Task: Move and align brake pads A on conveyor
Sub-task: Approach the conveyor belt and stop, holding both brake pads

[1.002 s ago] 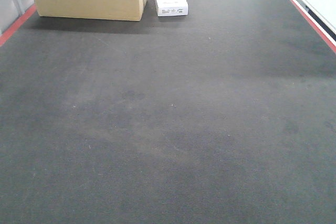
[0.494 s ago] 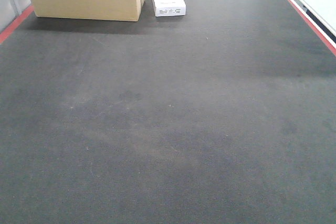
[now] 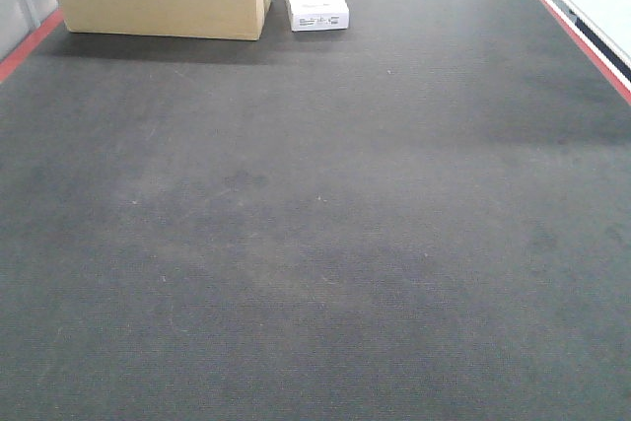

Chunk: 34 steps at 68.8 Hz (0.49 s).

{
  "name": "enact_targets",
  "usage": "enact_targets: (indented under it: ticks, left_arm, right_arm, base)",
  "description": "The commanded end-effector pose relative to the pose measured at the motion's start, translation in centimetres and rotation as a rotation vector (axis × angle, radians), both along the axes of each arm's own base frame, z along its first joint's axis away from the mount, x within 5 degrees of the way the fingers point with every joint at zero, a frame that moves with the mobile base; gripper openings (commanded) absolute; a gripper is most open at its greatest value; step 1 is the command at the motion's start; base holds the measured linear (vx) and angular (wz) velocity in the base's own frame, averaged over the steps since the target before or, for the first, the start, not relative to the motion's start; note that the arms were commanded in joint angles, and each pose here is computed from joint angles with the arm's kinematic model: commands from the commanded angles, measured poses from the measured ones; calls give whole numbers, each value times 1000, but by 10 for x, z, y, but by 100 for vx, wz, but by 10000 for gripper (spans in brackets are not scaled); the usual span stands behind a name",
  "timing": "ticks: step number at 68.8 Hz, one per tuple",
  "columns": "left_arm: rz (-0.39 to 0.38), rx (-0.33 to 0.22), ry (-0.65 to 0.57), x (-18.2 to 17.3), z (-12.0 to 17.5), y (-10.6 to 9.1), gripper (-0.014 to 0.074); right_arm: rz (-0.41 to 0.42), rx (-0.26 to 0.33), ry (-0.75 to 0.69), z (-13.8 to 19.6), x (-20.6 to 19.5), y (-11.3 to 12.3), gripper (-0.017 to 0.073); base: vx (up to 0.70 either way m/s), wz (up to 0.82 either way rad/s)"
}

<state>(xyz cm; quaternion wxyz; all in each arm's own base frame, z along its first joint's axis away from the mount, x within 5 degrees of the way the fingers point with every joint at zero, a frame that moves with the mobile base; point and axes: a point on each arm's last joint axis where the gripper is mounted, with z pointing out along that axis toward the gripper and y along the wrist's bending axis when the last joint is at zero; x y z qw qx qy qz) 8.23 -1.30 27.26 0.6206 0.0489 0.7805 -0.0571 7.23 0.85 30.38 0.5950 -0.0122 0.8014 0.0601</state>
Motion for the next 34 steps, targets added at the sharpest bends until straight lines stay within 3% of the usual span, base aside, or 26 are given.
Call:
enact_targets:
  ticks: [1,34]
  left_arm:
    - [6,-34,-119,2,18,0,-6]
    - [7,-31,-124,2,18,0,-6]
  right_arm:
    - [0,1,-122,19,1,0,-7]
    - [0,1,-122,19,1,0,-7]
  base:
    - [0,0]
    - [0,0]
